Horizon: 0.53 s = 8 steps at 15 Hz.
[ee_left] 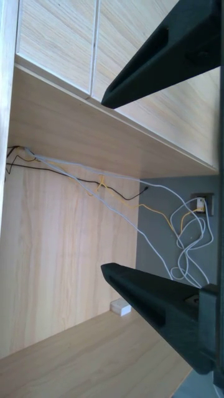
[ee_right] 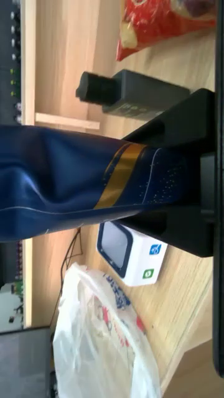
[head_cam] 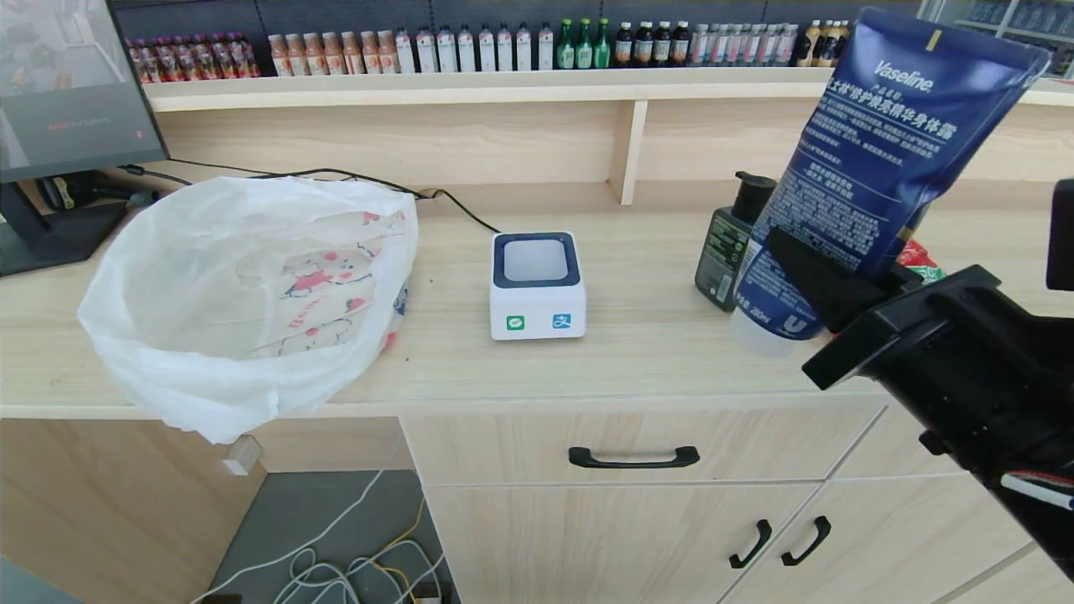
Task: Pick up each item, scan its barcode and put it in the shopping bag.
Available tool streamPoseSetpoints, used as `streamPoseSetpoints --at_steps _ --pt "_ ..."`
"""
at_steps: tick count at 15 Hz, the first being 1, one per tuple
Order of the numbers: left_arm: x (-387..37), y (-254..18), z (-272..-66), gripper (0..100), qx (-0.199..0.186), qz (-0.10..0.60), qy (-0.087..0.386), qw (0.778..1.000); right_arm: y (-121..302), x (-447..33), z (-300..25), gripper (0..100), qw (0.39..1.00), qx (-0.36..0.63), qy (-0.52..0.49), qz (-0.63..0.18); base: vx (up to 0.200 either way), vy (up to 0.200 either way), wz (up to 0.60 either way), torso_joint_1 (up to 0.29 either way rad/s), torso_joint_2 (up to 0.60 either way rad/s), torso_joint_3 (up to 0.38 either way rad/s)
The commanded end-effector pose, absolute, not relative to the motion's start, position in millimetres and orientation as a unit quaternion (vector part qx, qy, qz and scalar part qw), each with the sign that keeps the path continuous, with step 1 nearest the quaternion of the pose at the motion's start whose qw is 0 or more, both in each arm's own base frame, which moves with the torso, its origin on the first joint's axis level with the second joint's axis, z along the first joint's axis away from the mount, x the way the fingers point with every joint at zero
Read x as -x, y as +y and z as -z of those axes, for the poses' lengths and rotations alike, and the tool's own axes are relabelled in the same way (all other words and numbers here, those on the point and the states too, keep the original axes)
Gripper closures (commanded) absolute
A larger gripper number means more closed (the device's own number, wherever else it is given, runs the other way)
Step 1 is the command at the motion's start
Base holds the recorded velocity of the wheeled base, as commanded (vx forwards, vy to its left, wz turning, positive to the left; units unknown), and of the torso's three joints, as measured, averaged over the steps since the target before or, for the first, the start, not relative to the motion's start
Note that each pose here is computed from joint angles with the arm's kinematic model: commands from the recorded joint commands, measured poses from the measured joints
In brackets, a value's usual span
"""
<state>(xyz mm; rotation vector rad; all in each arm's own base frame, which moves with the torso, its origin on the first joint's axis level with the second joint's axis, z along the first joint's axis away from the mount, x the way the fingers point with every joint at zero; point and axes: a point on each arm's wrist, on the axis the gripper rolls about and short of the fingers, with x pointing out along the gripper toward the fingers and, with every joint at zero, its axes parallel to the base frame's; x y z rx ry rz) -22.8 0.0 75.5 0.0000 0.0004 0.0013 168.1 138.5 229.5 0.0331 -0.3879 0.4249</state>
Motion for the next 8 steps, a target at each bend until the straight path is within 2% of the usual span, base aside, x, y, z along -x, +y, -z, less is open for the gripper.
streamPoseSetpoints --at_steps 1,4,8 --pt "22.8 0.0 -75.3 0 0.0 -0.001 0.001 1.0 136.5 -165.9 -224.4 100 0.961 -0.012 -0.187 -0.202 0.0 0.0 0.0 0.0 0.0 0.0" --pt "22.8 0.1 -75.5 0 0.0 0.0 0.0 1.0 135.2 -169.6 -223.3 100 0.97 -0.022 -0.186 -0.152 0.0 0.0 0.0 0.0 0.0 0.0" --pt "22.8 0.0 -75.3 0 0.0 -0.001 0.001 1.0 130.7 -172.6 -219.9 100 0.972 -0.02 -0.185 -0.14 0.0 0.0 0.0 0.0 0.0 0.0"
